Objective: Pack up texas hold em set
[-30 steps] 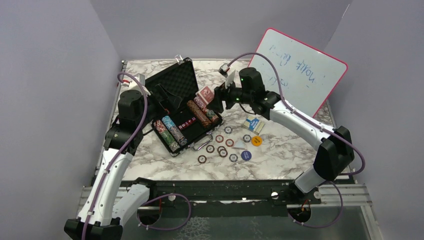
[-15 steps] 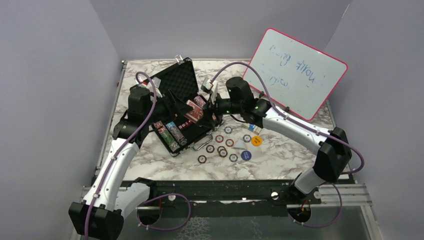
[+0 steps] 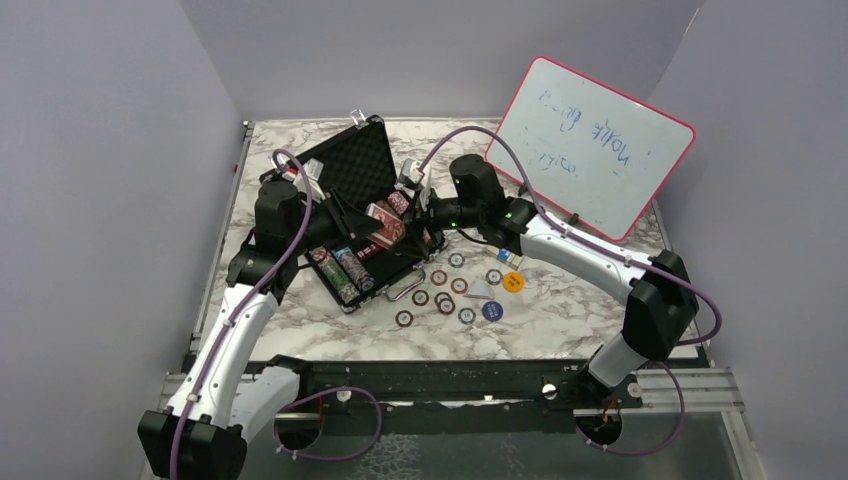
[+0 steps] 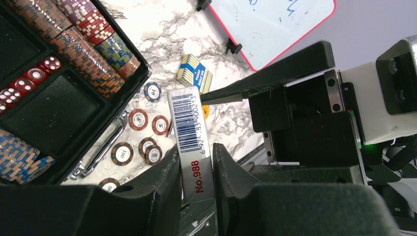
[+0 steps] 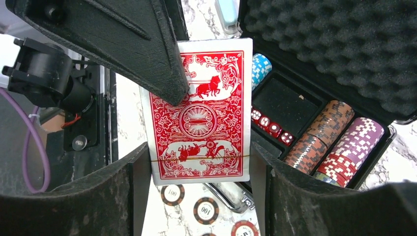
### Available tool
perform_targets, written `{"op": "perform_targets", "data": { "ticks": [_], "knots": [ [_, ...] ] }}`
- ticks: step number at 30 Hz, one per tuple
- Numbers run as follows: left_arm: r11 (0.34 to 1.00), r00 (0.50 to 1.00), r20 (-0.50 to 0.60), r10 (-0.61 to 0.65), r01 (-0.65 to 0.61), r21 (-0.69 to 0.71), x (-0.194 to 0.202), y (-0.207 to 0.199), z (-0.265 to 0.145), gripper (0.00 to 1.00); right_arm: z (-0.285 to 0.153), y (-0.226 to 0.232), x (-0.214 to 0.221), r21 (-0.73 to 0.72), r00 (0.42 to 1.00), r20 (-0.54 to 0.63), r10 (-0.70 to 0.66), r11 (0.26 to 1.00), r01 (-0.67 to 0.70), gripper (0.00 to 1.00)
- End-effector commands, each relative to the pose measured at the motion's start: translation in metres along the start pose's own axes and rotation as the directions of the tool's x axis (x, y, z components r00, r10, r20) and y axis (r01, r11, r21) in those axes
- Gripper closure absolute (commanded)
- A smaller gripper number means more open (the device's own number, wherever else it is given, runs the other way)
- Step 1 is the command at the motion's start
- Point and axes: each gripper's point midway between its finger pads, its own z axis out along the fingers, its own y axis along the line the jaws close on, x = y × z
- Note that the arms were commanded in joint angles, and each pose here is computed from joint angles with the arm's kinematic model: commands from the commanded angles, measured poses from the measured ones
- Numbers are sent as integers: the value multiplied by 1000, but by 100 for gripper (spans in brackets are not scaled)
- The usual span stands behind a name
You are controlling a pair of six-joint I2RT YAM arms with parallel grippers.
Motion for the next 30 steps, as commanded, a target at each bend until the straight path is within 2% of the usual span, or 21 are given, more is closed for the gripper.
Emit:
{"op": "perform_targets", "data": {
  "ticks": [1, 2, 4, 8, 10, 12, 15, 17, 19, 20, 25, 30],
  "knots": [
    [990, 998, 29, 57, -61, 125, -4, -28, -8, 97, 6, 6, -11, -51, 999, 39, 19, 999, -17, 26],
    [991, 998, 38, 59, -63, 115, -5, -26, -9, 98, 5, 6, -11, -46, 999, 39, 30, 999, -28, 20],
    [994, 996, 65, 66, -71, 86, -8, -22, -12, 99, 2, 7, -13, -34, 998, 47, 52, 998, -51, 14],
    [988, 980, 128, 151, -153, 9, -18, -12, -18, 99, -15, 7, -10, 48, 992, 72, 105, 993, -108, 11],
    [983, 969, 173, 179, -167, -82, -29, 3, -19, 99, -26, 3, -7, 114, 985, 104, 136, 982, -148, 10],
    [978, 965, 210, 160, -126, -167, -37, 19, -19, 99, -36, -6, -3, 199, 968, 151, 199, 953, -227, 9],
    [967, 948, 302, 97, -18, -255, -47, 41, -21, 99, -48, -23, 9, 332, 924, 220, 314, 866, -373, 9],
    [958, 918, 391, 57, 59, -280, -55, 55, -23, 100, -56, -37, 20, 411, 893, 263, 366, 795, -447, 10],
    [946, 885, 466, 5, 146, -288, -60, 69, -24, 100, -66, -51, 31, 502, 855, 301, 422, 692, -519, 11],
    [944, 870, 494, -6, 168, -284, -62, 74, -23, 100, -69, -53, 33, 520, 849, 300, 435, 672, -528, 11],
    [932, 809, 582, -83, 270, -243, -62, 106, -6, 100, -79, -61, 50, 586, 851, 305, 427, 620, -521, 12],
    [905, 789, 598, -144, 349, -243, -60, 135, 20, 100, -84, -71, 53, 641, 884, 264, 386, 615, -460, 13]
  ]
}}
